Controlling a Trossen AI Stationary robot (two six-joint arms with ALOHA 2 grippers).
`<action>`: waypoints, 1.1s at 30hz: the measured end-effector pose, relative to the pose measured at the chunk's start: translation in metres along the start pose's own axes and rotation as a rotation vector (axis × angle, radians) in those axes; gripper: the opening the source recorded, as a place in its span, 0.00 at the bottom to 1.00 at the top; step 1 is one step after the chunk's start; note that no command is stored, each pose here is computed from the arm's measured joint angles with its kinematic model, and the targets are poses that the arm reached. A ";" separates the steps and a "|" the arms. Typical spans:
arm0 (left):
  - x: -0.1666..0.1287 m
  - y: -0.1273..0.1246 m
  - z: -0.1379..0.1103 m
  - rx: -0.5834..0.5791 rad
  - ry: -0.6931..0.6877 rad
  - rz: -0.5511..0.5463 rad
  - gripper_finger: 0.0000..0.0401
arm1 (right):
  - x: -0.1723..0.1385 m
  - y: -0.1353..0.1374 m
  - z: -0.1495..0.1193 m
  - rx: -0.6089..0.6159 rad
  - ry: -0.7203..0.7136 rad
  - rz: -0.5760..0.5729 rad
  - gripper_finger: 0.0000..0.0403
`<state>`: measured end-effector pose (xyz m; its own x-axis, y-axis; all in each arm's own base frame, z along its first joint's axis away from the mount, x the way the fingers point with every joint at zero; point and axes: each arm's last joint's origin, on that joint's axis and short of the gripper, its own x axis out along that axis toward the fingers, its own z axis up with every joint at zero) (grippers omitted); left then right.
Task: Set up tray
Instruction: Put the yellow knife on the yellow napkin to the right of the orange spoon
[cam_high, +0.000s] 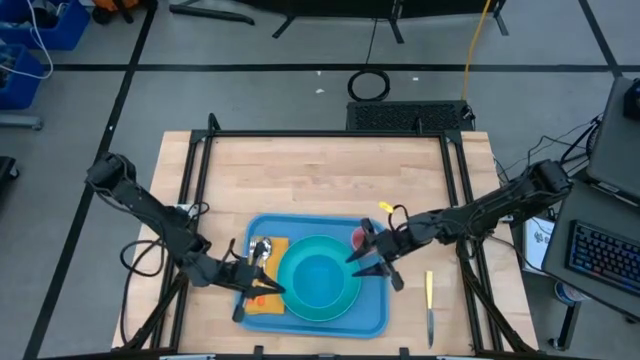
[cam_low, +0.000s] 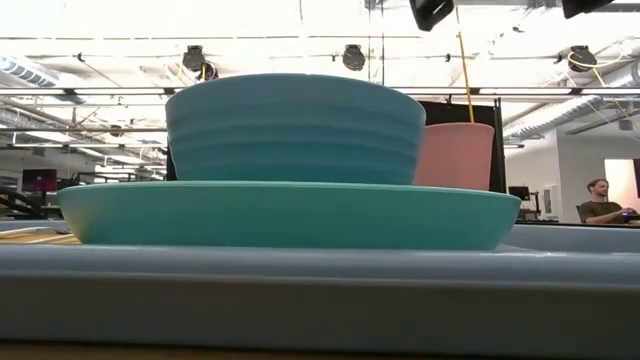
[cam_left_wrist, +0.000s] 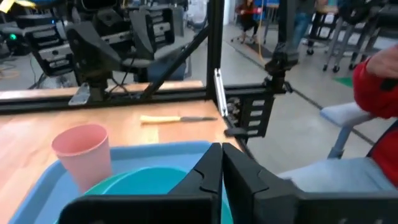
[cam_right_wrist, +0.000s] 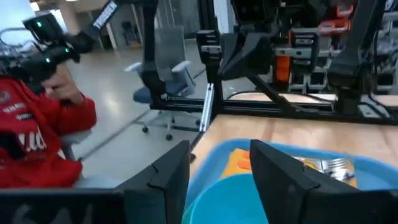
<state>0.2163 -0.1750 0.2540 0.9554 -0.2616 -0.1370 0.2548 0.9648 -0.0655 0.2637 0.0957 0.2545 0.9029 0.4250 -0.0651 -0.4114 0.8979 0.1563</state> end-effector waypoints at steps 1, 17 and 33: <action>0.000 -0.001 0.001 -0.003 -0.008 -0.005 0.05 | -0.002 0.002 0.002 0.012 -0.003 0.007 0.40; -0.002 -0.004 0.001 0.011 -0.015 -0.016 0.03 | -0.035 0.037 0.002 0.271 0.141 -0.173 0.33; -0.002 -0.005 0.001 -0.005 -0.014 -0.026 0.01 | -0.040 0.076 0.020 0.266 0.300 -0.417 0.30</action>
<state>0.2137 -0.1789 0.2555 0.9505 -0.2862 -0.1213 0.2789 0.9575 -0.0734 0.1987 0.1452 0.2885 0.8912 0.0902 -0.4446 0.0519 0.9533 0.2975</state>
